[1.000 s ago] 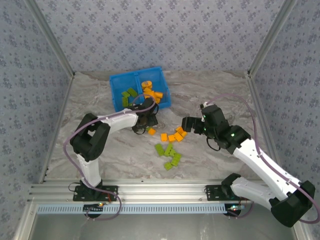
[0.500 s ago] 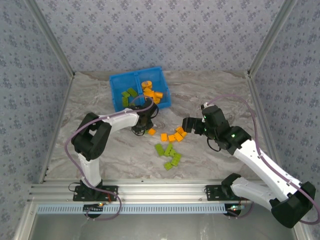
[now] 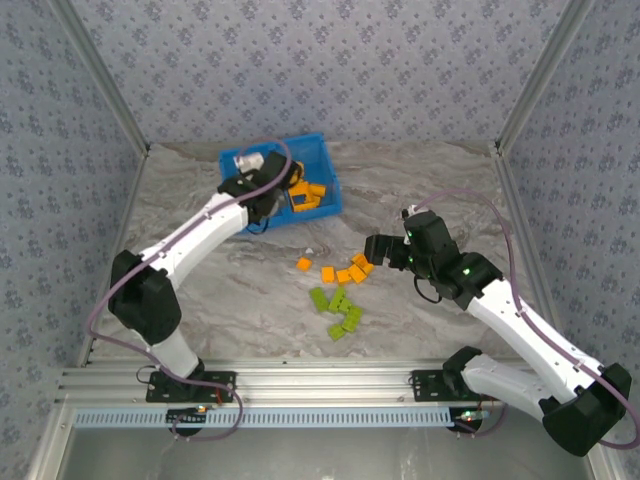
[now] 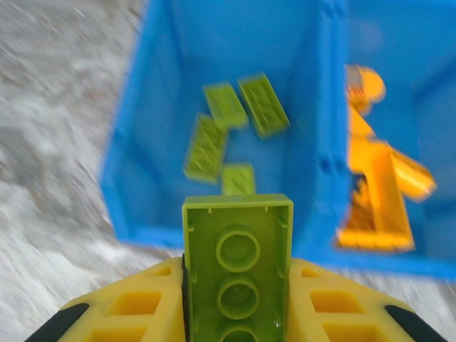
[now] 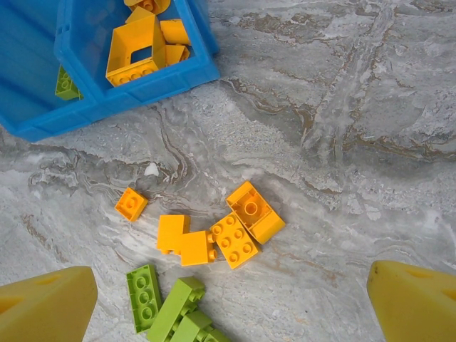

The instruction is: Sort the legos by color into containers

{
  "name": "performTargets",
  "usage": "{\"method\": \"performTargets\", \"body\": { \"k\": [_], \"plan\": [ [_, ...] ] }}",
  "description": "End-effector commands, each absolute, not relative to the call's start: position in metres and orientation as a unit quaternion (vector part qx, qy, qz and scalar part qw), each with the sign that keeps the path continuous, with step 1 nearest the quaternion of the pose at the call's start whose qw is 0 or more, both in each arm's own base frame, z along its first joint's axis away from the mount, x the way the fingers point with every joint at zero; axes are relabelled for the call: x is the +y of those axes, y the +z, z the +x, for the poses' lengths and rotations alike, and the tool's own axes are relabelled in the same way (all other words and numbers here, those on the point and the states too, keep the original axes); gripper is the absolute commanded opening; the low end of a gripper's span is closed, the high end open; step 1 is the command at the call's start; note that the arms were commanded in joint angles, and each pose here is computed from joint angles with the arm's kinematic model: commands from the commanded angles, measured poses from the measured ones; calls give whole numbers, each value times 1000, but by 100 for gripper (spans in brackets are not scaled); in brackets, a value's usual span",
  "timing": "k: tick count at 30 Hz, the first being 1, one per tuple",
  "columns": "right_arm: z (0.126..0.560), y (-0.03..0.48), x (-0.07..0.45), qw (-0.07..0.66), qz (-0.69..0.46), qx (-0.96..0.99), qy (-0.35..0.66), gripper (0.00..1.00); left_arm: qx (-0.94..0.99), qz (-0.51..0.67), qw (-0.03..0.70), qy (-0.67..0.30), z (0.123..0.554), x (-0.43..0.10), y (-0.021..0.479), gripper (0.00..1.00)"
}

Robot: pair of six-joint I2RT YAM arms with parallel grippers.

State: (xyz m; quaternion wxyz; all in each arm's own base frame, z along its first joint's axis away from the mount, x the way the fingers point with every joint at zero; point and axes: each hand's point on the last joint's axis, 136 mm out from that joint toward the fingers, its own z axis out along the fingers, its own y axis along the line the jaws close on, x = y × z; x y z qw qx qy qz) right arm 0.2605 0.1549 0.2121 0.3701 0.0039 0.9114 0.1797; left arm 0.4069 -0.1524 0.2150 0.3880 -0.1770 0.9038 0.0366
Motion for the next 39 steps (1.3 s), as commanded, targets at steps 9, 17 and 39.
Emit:
{"method": "performTargets", "body": {
  "k": [9,17,39],
  "plan": [
    [250,217,146,368,11,913,177,100,927,-136,341,82,507,-124,158,35],
    [246,222,145,368,5,913,177,100,934,-145,319,71,520,-127,142,52],
    [263,118,326,220,-418,878,77,98,887,-28,435,-156,304,-136,284,82]
  ]
}}
